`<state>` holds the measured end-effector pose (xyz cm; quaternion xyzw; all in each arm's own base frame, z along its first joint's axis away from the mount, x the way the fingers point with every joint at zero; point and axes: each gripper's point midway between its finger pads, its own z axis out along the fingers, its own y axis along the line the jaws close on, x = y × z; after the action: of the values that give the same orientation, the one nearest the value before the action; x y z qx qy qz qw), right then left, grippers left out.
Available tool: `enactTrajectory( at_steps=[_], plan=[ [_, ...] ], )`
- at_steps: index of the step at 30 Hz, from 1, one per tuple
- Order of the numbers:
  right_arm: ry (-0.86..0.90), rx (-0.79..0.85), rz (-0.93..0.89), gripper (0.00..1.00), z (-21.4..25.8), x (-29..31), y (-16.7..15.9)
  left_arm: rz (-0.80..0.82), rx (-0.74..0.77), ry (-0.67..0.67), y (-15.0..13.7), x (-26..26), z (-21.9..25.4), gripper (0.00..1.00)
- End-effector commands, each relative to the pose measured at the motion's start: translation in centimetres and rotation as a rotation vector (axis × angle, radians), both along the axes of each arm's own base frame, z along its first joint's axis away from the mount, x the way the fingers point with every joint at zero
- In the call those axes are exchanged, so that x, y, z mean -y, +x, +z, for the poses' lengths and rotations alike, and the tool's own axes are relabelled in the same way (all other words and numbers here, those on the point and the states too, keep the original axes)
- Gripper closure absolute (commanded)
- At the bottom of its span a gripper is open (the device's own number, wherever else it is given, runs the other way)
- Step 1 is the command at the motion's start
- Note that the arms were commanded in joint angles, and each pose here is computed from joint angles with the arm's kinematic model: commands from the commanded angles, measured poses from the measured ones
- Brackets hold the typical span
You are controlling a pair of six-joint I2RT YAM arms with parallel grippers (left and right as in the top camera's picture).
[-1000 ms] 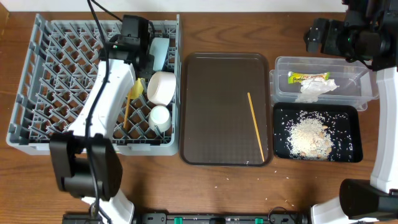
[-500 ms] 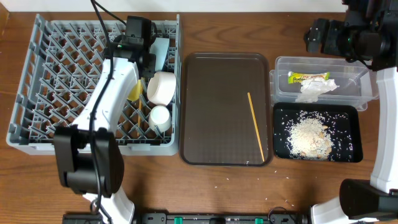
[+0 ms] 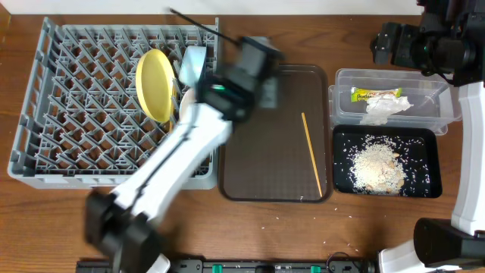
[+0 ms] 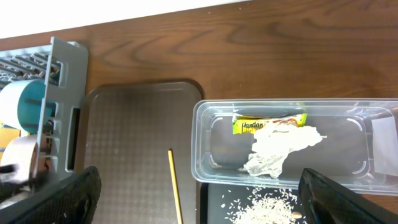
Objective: Sort waste into correct bins and load items into the dishwasher
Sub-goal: 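Release the chopstick and move the left gripper back to the tray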
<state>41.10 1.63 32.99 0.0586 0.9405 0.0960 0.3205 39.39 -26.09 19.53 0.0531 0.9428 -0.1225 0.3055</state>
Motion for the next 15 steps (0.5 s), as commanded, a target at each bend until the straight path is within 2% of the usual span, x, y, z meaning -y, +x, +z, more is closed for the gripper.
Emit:
enactTrajectory(
  at_steps=[1, 5, 9, 12, 15],
  plan=[
    [0.008, -0.007, 0.001, 0.01, -0.2, -0.4, 0.0, -0.007, -0.11, -0.018, -1.2, 4.7, -6.0, 0.32],
    [0.008, -0.007, 0.001, 0.01, -0.2, -0.4, 0.0, -0.01, -0.094, -0.015, -0.3, 8.0, -10.6, 0.32],
    [0.008, -0.007, 0.001, 0.01, -0.2, -0.4, 0.0, 0.082, -0.135, 0.011, -0.2, 7.8, -14.1, 0.37],
    [0.008, -0.007, 0.001, 0.01, -0.2, -0.4, 0.0, 0.141, -0.168, -0.007, -0.3, 7.8, -15.7, 0.37],
    [0.008, -0.007, 0.001, 0.01, -0.2, -0.4, 0.0, 0.13, -0.164, -0.013, -0.4, 8.7, -16.7, 0.37]
  ],
)
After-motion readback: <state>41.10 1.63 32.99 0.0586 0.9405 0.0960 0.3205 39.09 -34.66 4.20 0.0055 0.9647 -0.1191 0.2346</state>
